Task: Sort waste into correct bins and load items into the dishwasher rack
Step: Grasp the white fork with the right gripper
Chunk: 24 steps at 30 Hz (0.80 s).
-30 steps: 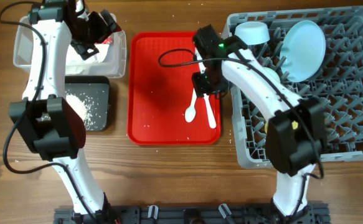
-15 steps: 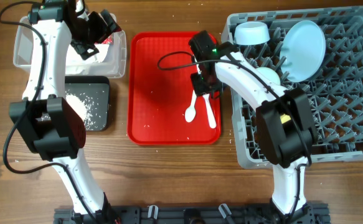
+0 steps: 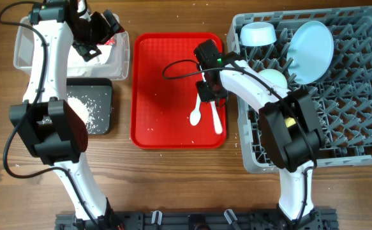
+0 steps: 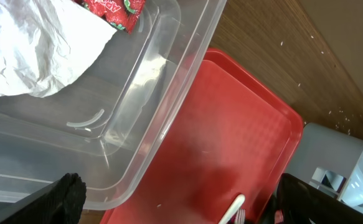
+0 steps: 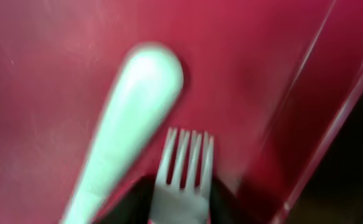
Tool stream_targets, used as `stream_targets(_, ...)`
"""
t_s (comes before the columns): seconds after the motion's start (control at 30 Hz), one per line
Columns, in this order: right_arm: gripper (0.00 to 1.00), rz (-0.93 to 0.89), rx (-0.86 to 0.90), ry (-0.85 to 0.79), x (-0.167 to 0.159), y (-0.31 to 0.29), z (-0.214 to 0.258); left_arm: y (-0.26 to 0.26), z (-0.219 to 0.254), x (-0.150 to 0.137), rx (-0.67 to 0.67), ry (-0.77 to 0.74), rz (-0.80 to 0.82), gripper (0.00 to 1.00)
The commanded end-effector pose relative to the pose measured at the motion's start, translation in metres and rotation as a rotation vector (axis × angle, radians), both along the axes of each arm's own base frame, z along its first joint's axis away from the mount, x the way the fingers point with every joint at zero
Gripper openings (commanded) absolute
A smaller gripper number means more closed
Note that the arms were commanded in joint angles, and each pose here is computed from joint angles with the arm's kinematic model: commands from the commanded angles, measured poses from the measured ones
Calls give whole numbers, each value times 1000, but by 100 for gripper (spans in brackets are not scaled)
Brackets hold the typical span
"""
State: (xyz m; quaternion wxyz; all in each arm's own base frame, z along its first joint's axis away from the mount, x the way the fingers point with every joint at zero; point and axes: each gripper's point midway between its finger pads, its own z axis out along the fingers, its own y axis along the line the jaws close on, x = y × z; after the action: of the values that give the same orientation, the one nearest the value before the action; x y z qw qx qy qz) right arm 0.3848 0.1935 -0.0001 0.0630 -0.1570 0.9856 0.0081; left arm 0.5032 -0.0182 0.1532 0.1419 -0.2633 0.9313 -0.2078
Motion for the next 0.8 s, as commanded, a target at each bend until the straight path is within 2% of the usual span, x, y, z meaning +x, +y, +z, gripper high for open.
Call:
stream_targets(0.0, 57, 3, -55, 111, -26, -11, -23, 1, 9, 2, 5, -23, 8, 100)
stream_targets(0.03, 61, 2, -65, 130, -31, -13, -23, 1, 9, 2, 5, -22, 8, 100)
stream_targets(0.13, 61, -21, -83, 168, -40, -18, -23, 1, 9, 2, 5, -23, 8, 100)
stream_targets(0.33, 36, -46, -47, 149, -37, -12, -28, 1, 9, 2, 5, -23, 8, 100)
stream_targets(0.43, 34, -44, -28, 113, -28, -7, -28, 1, 9, 2, 5, -23, 8, 100)
stream_targets(0.47, 42, -44, -23, 89, -22, -6, -28, 1, 9, 2, 5, -23, 8, 100)
stream_targets(0.5, 42, -41, -19, 72, -18, -5, -27, 1, 9, 2, 5, -23, 8, 100)
stream_targets(0.53, 40, -40, -17, 70, -17, -4, -27, 1, 9, 2, 5, -22, 8, 100)
stream_targets(0.6, 26, -41, -18, 70, -18, -4, -27, 1, 9, 2, 5, -23, 8, 100)
stream_targets(0.67, 20, -41, -20, 75, -19, -5, -28, 1, 9, 2, 5, -22, 8, 100)
stream_targets(0.77, 20, -42, -31, 97, -23, -7, -26, 1, 9, 2, 5, -23, 8, 100)
